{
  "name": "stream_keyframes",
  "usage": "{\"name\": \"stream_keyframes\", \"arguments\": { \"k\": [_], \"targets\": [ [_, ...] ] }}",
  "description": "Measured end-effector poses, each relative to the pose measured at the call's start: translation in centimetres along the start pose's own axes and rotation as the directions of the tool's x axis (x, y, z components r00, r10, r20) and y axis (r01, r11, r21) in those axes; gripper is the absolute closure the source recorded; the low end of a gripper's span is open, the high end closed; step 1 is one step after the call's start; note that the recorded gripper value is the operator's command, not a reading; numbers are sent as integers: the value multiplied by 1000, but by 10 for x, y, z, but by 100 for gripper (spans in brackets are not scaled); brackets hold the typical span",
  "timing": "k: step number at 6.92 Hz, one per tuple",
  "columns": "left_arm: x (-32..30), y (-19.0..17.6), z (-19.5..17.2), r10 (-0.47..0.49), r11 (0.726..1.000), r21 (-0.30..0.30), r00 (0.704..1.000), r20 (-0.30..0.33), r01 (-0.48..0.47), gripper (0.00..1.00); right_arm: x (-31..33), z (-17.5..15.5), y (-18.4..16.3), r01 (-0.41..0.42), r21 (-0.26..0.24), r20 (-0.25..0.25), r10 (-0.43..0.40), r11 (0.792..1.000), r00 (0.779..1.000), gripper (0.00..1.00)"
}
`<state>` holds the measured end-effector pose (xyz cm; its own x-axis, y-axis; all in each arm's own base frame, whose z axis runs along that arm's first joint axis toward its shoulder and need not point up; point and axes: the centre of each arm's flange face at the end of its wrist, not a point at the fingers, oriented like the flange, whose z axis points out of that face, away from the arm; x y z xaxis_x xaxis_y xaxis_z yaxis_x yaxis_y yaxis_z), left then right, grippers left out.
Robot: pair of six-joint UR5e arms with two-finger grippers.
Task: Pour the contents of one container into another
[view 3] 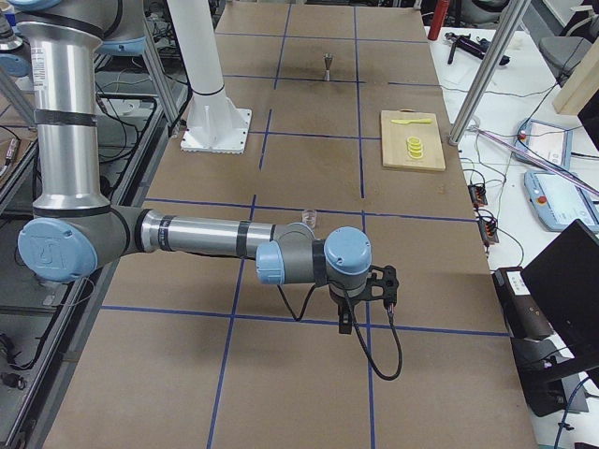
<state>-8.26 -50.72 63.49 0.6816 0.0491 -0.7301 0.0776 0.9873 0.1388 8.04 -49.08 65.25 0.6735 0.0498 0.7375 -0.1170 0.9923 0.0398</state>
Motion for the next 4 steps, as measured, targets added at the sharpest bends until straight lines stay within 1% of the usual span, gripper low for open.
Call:
{"name": "stream_keyframes", "arguments": {
  "k": [4],
  "targets": [
    [0, 1, 11, 4, 1000, -16, 1000, 2, -4, 0, -2, -2, -2, 5, 5, 0, -5, 1000, 1000, 0]
  ]
}}
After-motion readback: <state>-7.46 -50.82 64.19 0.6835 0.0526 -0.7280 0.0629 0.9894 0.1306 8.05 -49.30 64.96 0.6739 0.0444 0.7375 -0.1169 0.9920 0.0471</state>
